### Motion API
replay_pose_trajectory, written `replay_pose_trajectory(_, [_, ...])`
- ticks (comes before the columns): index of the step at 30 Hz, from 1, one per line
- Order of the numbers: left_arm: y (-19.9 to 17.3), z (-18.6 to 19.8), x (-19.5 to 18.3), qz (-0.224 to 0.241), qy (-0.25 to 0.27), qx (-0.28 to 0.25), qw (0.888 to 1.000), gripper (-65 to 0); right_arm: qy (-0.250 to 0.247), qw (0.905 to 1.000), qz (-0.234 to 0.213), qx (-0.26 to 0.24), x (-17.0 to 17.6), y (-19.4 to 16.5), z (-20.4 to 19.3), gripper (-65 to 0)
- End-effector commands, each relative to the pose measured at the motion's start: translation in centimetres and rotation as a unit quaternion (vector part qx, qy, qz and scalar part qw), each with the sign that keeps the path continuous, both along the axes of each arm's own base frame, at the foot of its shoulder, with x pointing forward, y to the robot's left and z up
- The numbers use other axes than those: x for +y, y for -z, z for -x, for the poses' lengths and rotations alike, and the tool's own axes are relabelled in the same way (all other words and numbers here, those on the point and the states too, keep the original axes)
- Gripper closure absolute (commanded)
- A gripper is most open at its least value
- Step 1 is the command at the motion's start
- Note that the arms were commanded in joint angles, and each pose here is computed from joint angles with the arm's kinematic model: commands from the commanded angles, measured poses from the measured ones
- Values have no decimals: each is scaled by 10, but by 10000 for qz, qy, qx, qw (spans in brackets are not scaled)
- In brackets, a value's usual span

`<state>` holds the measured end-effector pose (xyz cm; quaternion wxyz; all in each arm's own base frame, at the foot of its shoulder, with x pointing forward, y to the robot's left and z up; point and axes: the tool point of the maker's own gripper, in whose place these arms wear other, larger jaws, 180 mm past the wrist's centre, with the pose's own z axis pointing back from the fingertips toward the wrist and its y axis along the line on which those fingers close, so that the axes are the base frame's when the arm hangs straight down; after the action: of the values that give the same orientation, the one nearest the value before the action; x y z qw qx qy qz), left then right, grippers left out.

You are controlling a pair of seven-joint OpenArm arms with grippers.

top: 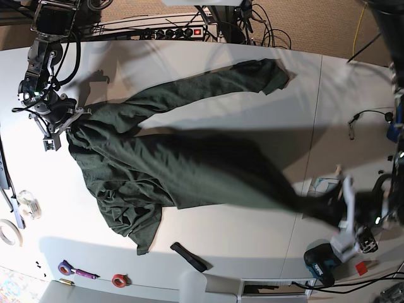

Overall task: Layout the t-shirt on the table in an organized manner, then fold the t-shirt properly
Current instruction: 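Pull the shirt edge back toward the sleeve with the left gripper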

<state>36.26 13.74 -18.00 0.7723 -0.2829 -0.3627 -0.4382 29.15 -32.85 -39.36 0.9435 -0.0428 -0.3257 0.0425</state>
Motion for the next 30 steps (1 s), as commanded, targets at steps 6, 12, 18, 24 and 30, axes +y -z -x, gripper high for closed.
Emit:
replay_pose_trajectory(6, [35, 26, 18, -192, -99, 471, 9987, 0, 0, 9995, 140, 273, -6, 5, 8, 0])
replay_pose_trajectory(12, [102, 78, 9, -66, -41, 1530, 9882, 0, 3, 9994, 145, 302, -6, 5, 9, 0])
replay_pose_trajectory(18, [147, 114, 21, -498, -150, 2108, 9762, 0, 4, 9994, 145, 306, -6, 6, 9, 0])
replay_pose_trajectory(24, [162, 101, 44, -1173, -563, 1847, 9741, 0, 2, 9991, 232, 344, -9, 6, 11, 0])
replay_pose_trajectory(30, [129, 63, 49, -803, -980, 1230, 9843, 0, 2, 9989, 286, 372, -10, 6, 11, 0])
